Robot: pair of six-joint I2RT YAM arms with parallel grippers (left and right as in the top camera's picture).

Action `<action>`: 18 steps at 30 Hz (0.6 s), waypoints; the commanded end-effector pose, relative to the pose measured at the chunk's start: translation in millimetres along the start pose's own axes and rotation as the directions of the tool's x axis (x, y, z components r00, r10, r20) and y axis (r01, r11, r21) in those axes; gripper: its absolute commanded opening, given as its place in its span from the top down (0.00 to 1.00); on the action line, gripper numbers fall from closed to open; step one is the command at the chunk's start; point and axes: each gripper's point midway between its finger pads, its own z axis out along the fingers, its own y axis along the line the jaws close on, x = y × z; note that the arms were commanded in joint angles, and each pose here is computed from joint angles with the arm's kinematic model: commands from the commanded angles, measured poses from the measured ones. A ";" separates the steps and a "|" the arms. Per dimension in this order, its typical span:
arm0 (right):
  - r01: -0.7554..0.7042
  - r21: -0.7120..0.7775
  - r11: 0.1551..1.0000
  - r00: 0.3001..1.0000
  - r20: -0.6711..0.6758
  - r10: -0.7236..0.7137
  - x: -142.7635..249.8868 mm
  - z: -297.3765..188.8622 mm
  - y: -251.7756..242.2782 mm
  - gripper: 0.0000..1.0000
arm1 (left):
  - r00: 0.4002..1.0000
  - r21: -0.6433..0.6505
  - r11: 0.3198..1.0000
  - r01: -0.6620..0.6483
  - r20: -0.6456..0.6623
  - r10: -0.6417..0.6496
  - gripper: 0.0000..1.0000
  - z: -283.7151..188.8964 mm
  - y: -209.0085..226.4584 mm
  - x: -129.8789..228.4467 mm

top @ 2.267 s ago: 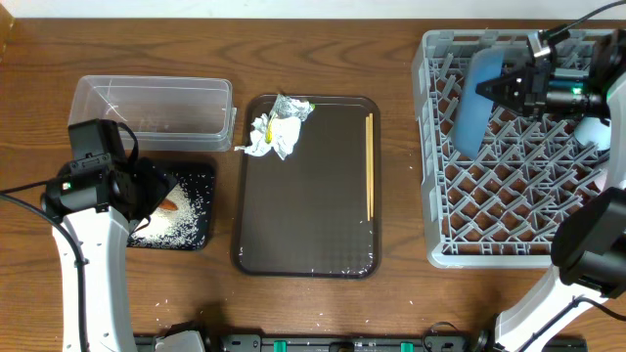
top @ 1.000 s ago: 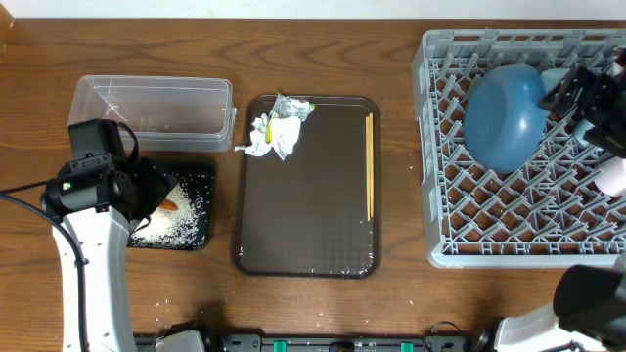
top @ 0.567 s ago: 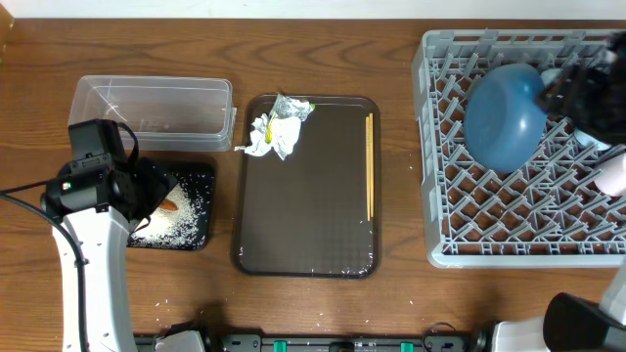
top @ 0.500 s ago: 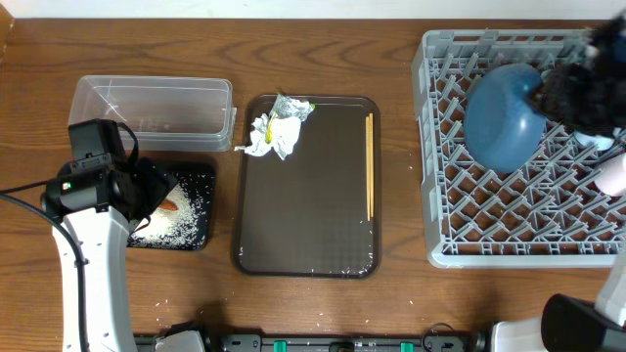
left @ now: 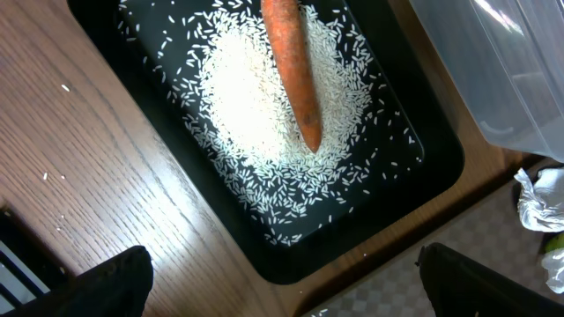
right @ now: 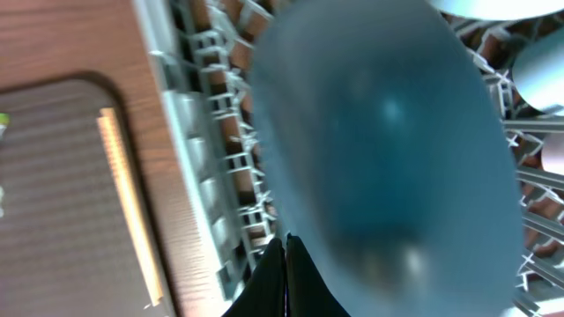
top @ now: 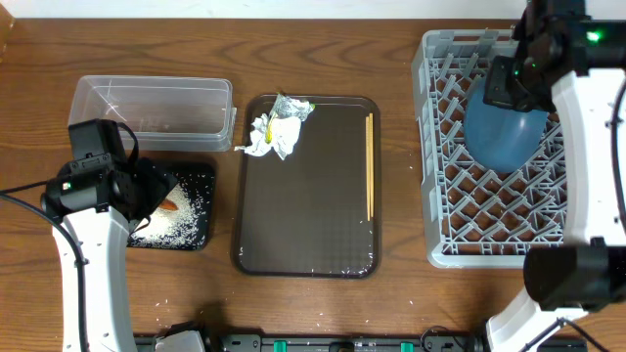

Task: Sort waste into correct bins and load items into the dishwasher rack
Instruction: 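Open the right gripper and release the blue plate into the rack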

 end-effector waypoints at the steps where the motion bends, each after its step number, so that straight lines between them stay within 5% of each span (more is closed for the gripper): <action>1: -0.062 0.079 0.995 0.998 0.029 0.060 -8.9 -0.8 -26.6 0.99 | 1.000 -0.011 1.000 0.015 0.014 -0.015 0.02 -2.0 1.8 -4.9; 18: -0.166 0.094 0.982 0.985 0.061 0.161 0.1 -32.2 -63.9 0.99 | 1.000 -0.011 1.000 0.015 0.014 -0.015 0.02 -2.0 1.8 -4.9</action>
